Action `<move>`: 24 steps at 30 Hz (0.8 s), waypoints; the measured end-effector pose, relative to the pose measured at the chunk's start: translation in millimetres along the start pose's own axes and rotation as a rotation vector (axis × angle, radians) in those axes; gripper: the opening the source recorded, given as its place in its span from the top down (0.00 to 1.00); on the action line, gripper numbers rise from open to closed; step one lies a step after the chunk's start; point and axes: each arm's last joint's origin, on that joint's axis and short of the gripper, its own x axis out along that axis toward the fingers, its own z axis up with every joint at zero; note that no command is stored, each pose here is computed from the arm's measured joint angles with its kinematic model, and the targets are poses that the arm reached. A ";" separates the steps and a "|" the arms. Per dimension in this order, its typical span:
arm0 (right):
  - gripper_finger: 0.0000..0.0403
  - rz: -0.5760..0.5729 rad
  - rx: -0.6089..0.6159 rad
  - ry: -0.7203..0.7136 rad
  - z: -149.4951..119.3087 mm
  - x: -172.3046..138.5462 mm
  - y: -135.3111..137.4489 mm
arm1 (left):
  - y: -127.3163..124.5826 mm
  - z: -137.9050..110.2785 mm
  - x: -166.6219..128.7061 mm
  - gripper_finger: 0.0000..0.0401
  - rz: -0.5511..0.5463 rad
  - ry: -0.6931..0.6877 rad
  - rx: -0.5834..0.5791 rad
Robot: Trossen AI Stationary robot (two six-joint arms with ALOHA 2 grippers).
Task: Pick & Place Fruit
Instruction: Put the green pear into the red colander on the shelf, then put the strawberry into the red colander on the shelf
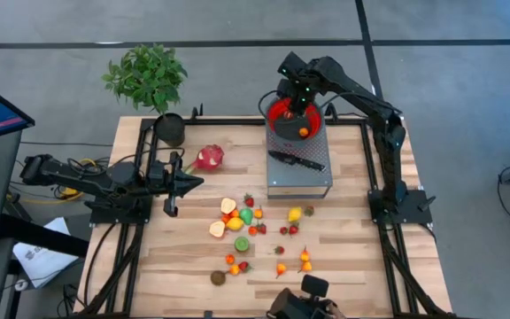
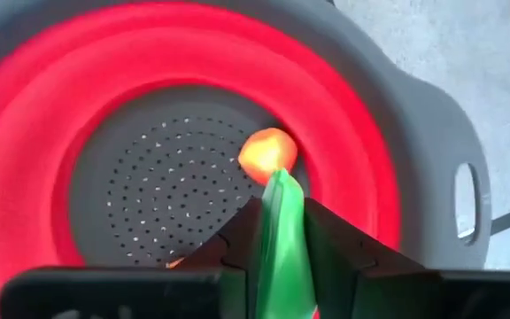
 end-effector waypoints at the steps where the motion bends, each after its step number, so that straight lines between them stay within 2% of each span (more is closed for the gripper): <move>1: 0.82 0.000 -0.002 0.000 0.1 0.0 0.2 | 0.0 0.0 0.0 0.99 0.000 0.000 0.000; 12: 0.58 0.004 -0.043 -0.010 2.5 -0.9 5.5 | 0.0 0.0 0.0 0.99 0.000 0.000 0.000; 15: 0.54 -0.003 -0.047 -0.009 3.1 -1.2 7.3 | 0.0 0.0 0.0 0.99 0.000 0.000 0.000; 19: 0.60 -0.029 -0.047 -0.045 0.1 -19.0 11.8 | 0.0 0.0 0.0 0.99 0.000 0.000 0.000; 24: 0.78 -0.043 -0.001 -0.138 -9.5 -57.9 22.3 | 0.0 0.0 0.0 0.99 0.000 0.000 0.000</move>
